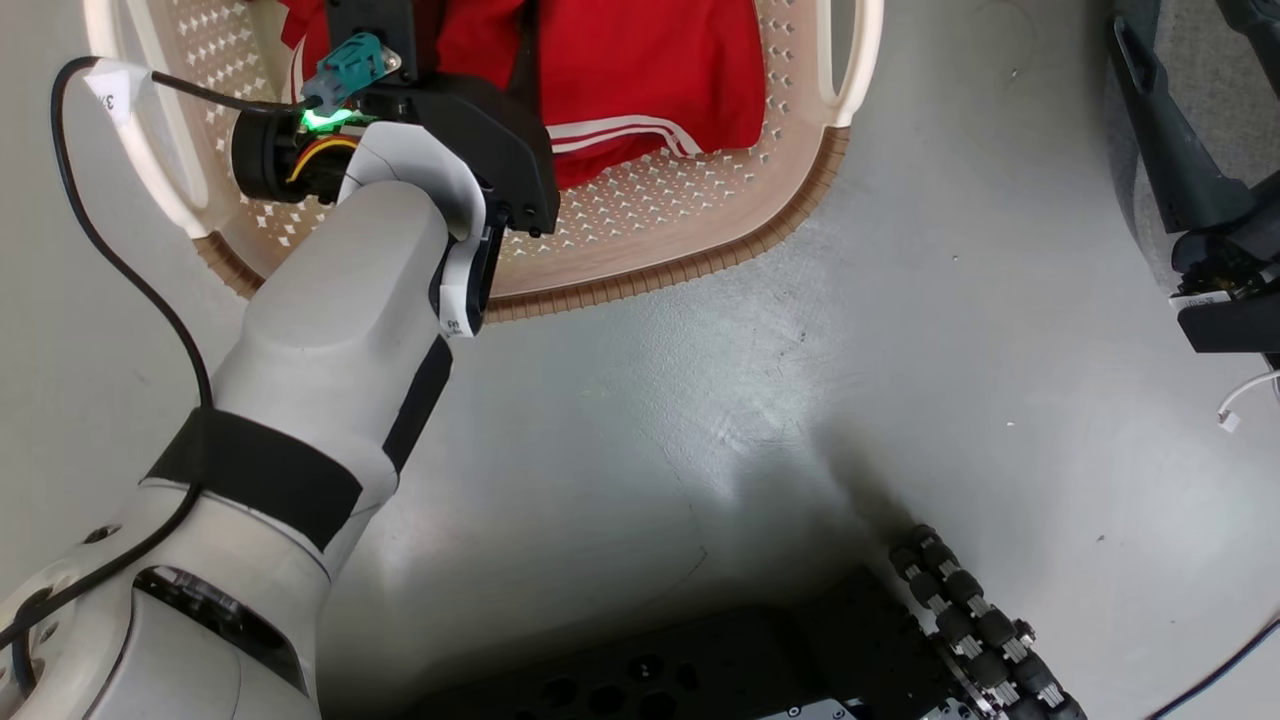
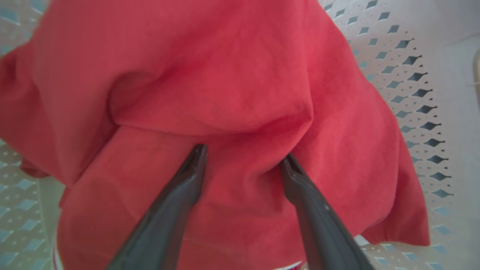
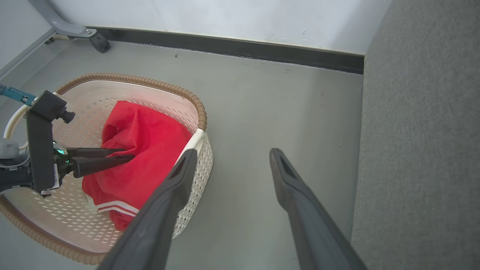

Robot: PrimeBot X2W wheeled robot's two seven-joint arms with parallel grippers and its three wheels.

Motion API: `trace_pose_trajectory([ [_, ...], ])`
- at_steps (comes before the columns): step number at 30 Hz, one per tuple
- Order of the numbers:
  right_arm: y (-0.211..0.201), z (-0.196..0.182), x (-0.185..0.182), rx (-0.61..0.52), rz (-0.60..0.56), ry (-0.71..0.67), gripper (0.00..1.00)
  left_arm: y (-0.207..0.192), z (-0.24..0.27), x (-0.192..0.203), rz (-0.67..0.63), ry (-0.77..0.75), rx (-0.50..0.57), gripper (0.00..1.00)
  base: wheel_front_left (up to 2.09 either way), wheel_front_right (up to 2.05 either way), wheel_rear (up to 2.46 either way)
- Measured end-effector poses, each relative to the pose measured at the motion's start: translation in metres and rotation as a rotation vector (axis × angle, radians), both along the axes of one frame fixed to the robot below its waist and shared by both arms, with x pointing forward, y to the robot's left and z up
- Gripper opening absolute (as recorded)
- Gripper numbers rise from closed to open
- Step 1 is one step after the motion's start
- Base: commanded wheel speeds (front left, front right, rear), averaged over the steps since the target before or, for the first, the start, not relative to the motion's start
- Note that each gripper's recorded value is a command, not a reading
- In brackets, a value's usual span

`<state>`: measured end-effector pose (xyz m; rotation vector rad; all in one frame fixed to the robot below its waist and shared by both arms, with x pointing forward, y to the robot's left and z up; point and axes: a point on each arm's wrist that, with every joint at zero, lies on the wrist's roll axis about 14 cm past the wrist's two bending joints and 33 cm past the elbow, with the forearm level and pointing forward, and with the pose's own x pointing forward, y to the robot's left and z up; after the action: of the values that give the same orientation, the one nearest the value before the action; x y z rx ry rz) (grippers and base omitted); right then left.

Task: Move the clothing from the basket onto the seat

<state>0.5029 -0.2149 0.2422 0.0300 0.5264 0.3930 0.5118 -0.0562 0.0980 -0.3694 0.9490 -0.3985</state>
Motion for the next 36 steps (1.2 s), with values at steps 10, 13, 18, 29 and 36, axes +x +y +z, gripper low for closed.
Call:
trace_pose_trajectory([
  [10,0.000,0.006,0.001,0.002,-0.006,-0.007,1.00,-0.003,0.013,0.008,0.009,-0.031,-0.014,0.00,0.00,0.00,0.00],
  [13,0.000,0.010,0.002,0.003,-0.013,-0.014,1.00,-0.002,0.022,0.013,0.030,-0.042,-0.024,0.00,0.00,0.00,0.00],
  [18,-0.003,0.019,0.002,-0.001,-0.030,-0.025,1.00,-0.003,0.042,0.010,0.070,-0.038,-0.066,0.00,0.00,0.00,0.00],
  [29,-0.004,0.055,-0.001,0.013,-0.062,-0.076,1.00,0.011,0.108,0.008,0.154,-0.080,-0.134,0.00,0.00,0.00,0.00],
  [36,-0.002,0.080,0.002,0.037,-0.085,-0.126,1.00,0.034,0.143,0.003,0.219,-0.115,-0.133,0.00,0.00,0.00,0.00],
])
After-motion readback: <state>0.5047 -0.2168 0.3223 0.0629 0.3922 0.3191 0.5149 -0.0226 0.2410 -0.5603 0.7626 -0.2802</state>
